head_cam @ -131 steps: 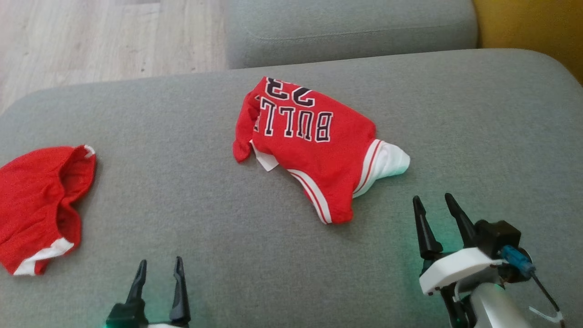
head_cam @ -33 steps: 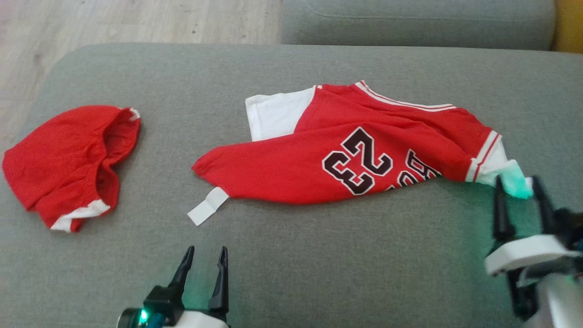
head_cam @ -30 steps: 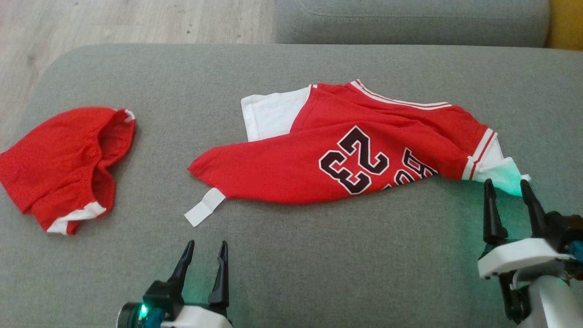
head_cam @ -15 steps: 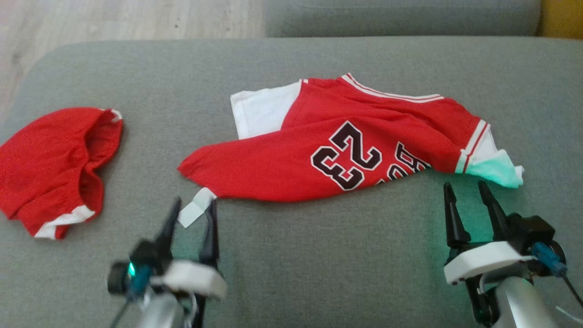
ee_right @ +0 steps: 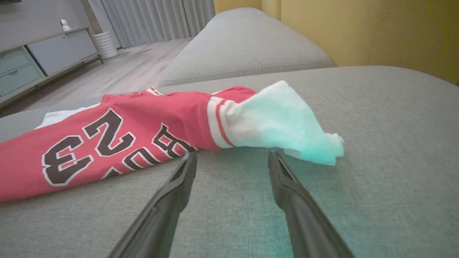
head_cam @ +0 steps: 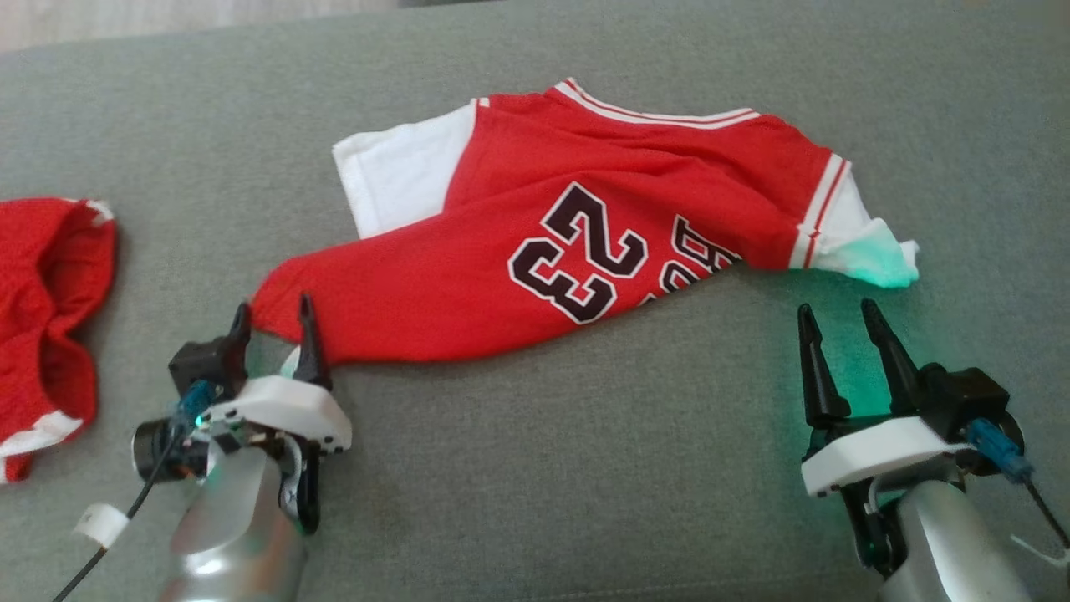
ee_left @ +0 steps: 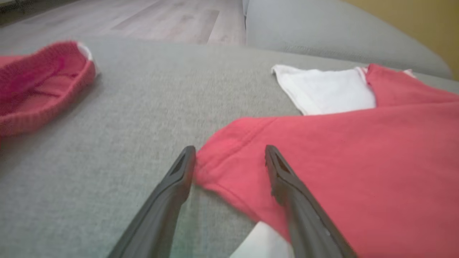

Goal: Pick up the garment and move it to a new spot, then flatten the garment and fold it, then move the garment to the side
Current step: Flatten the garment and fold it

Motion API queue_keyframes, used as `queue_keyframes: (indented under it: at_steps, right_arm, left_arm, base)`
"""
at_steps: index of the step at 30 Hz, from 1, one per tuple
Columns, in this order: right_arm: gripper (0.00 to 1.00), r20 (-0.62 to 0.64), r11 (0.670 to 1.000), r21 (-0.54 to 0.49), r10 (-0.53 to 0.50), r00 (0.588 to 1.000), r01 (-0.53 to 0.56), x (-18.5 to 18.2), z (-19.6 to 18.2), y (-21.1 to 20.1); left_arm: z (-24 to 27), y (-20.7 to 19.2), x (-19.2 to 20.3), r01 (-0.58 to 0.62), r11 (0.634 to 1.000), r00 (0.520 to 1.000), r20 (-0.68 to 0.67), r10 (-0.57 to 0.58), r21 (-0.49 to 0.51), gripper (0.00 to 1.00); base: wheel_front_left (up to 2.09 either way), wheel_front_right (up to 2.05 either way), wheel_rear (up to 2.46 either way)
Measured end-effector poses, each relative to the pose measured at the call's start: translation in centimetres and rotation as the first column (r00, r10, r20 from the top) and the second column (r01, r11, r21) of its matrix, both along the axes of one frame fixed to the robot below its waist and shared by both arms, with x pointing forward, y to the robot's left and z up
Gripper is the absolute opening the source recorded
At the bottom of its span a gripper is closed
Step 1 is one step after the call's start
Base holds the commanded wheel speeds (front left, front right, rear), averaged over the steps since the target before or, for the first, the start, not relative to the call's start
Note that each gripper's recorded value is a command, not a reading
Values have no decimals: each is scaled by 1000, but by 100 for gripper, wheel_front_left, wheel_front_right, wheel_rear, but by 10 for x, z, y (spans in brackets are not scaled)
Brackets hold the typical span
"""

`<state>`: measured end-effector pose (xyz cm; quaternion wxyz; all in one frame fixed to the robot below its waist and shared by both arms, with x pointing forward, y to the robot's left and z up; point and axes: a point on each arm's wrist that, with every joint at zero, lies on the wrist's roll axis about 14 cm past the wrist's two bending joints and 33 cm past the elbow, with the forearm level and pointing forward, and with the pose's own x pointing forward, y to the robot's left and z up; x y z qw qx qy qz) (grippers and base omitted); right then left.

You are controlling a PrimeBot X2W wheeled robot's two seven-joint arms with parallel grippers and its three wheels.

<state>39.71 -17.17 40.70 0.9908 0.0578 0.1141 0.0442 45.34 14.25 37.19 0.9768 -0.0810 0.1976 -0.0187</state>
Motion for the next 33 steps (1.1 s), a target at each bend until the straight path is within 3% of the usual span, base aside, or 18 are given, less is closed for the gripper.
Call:
queue_keyframes:
  at_steps: [5, 6, 7, 13, 18, 21, 27, 33]
  right_arm:
    - [100, -17, 1000, -3, -17, 1000, 17, -2, -6, -6]
    - [100, -17, 1000, -3, -15, 1000, 15, -1, -6, -5]
    - [100, -16, 1000, -1, -13, 1000, 13, -1, -6, -4]
    - [100, -2, 1000, 11, -5, 1000, 5, 2, -1, 0]
    - [100, 18, 1000, 30, -3, 1000, 2, 3, 7, 4]
    - [100, 31, 999, 44, -4, 1000, 2, 3, 12, 7]
    - [100, 66, 997, 76, -12, 998, 6, -3, 26, 11]
    - [100, 49, 994, 103, -39, 998, 34, -23, 22, 7]
  left_arm:
    - [-14, -1, 1, 10, 999, 999, -46, -9, 30, 100]
    - [-14, -1, 1, 18, 999, 999, -48, -16, 36, 44]
    - [-13, -2, 2, 25, 999, 999, -45, -23, 37, 0]
    - [1, -12, 6, 90, 995, 996, 3, -90, 49, 0]
    - [63, -26, 28, 154, 986, 965, 204, -165, 69, 0]
    - [124, -32, 44, 178, 980, 906, 374, -198, 88, 0]
    - [247, -37, 53, 188, 964, 721, 641, -265, 188, 0]
    - [279, -49, 45, 219, 950, 653, 690, -312, 222, 0]
  base:
    - [0, 0, 0]
    - [0, 0, 0]
    - [0, 0, 0]
    - [0, 0, 0]
    - [0, 0, 0]
    - [0, 0, 0]
    - [0, 0, 0]
    - [0, 0, 0]
